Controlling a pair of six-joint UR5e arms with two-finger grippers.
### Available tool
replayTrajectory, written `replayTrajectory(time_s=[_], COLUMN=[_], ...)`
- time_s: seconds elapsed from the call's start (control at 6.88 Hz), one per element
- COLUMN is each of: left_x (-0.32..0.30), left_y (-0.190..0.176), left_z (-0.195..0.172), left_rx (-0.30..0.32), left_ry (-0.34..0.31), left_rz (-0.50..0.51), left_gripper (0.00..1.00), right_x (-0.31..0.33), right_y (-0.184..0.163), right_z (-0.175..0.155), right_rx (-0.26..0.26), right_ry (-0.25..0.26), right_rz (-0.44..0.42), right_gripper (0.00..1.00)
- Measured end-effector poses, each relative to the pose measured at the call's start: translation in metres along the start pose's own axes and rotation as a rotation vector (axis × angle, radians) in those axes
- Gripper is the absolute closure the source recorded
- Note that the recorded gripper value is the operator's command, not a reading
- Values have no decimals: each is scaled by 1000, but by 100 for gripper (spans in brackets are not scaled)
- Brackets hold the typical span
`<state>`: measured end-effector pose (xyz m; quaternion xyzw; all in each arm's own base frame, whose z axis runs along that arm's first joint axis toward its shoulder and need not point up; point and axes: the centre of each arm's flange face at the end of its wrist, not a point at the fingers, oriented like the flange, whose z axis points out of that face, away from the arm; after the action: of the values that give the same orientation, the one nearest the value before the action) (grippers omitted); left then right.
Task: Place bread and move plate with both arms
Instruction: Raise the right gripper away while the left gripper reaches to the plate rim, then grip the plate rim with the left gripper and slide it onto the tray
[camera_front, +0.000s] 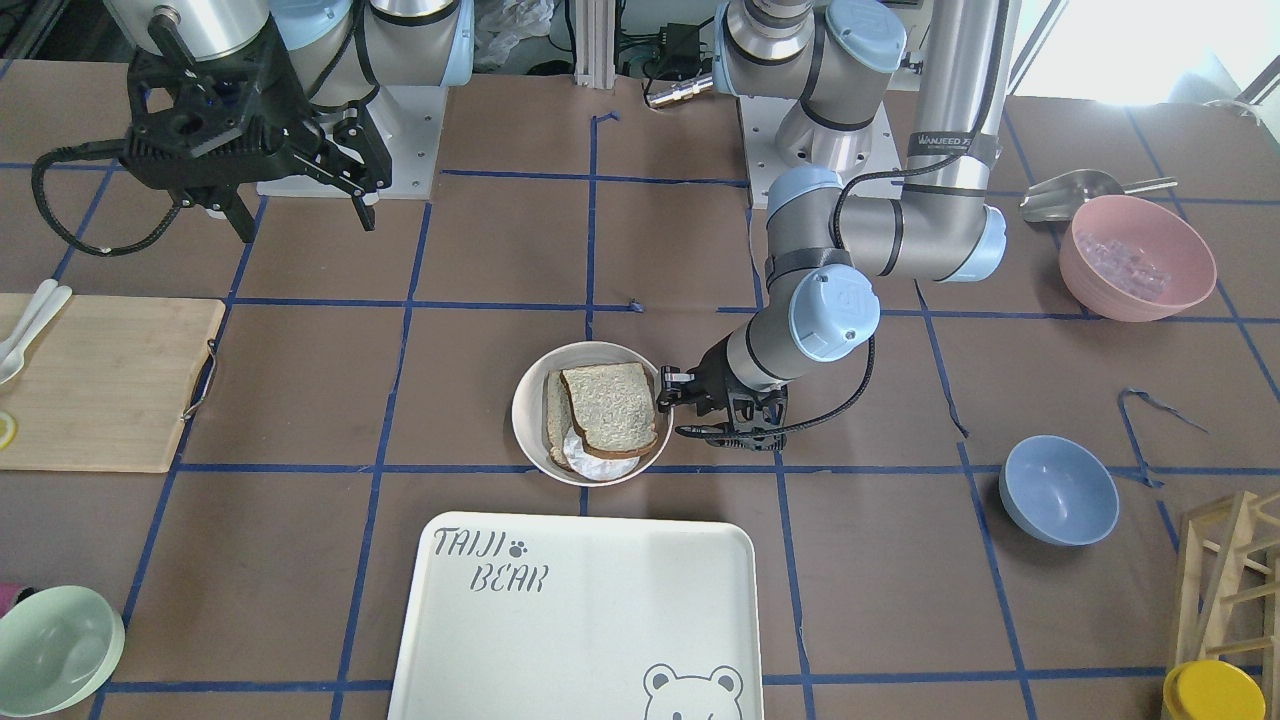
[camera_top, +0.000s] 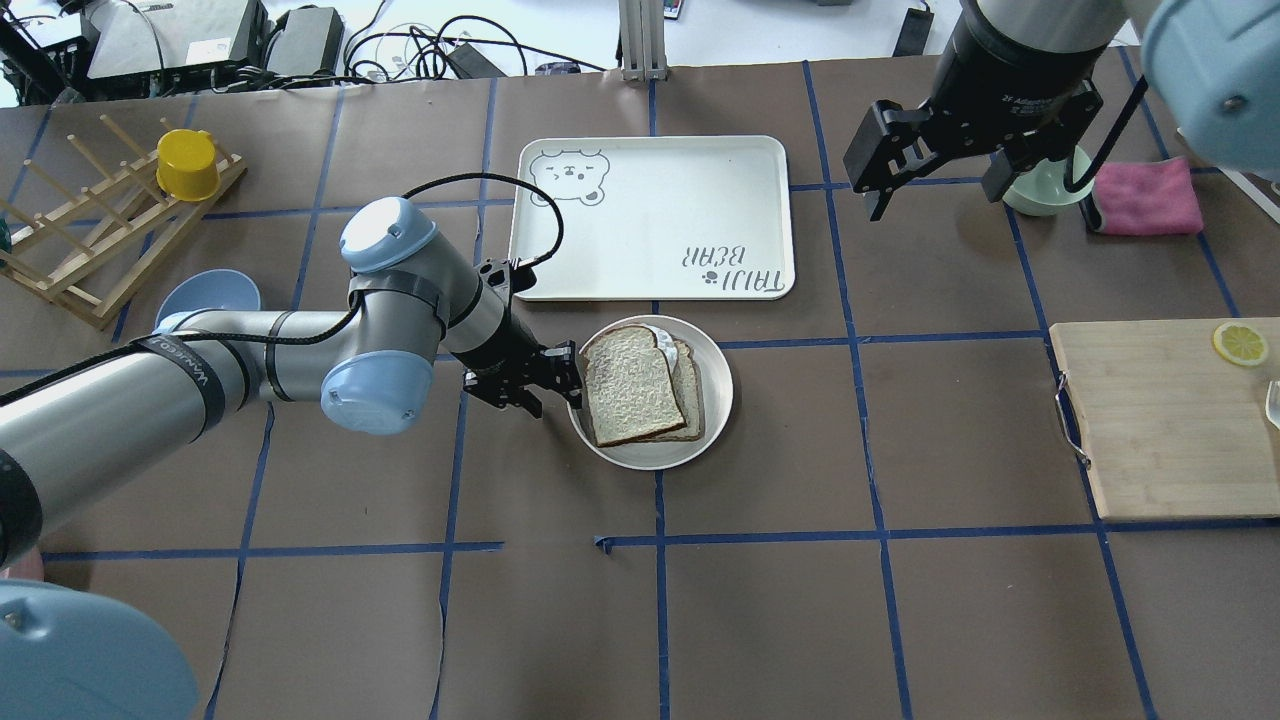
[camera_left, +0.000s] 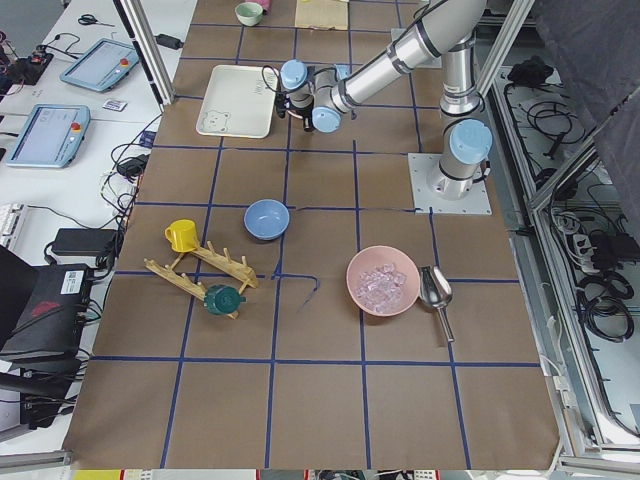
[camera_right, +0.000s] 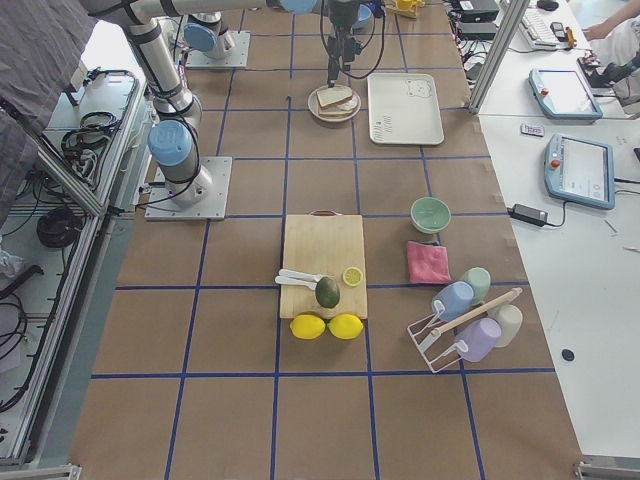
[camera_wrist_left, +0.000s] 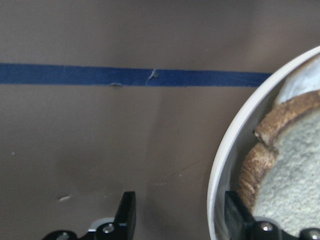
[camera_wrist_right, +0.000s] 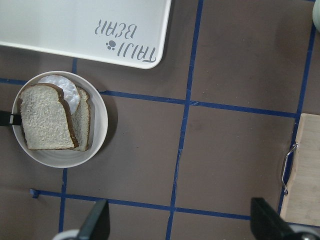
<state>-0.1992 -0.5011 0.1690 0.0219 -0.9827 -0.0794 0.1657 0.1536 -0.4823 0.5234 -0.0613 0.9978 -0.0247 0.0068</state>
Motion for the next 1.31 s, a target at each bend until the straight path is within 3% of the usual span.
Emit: replayTrajectory(time_s=[0.44, 0.73, 1.02, 1.31], left_x=[1, 4, 2, 1], left_y=[-2, -3, -14, -56], left_z=[-6, -26, -56, -84], left_rx=[16, 69, 130, 178], left_ry=[0, 13, 105, 138], left_rz=[16, 48, 32, 13], left_gripper=[100, 100, 100, 100], right_x=[1, 1, 1, 2], right_y=[0, -1, -1, -1], right_z=[0, 0, -1, 0], right_rx=[-1, 5, 8, 6], right_ry=[1, 1, 2, 1], right_rz=[21, 20, 20, 21], right_gripper=[0, 0, 0, 0])
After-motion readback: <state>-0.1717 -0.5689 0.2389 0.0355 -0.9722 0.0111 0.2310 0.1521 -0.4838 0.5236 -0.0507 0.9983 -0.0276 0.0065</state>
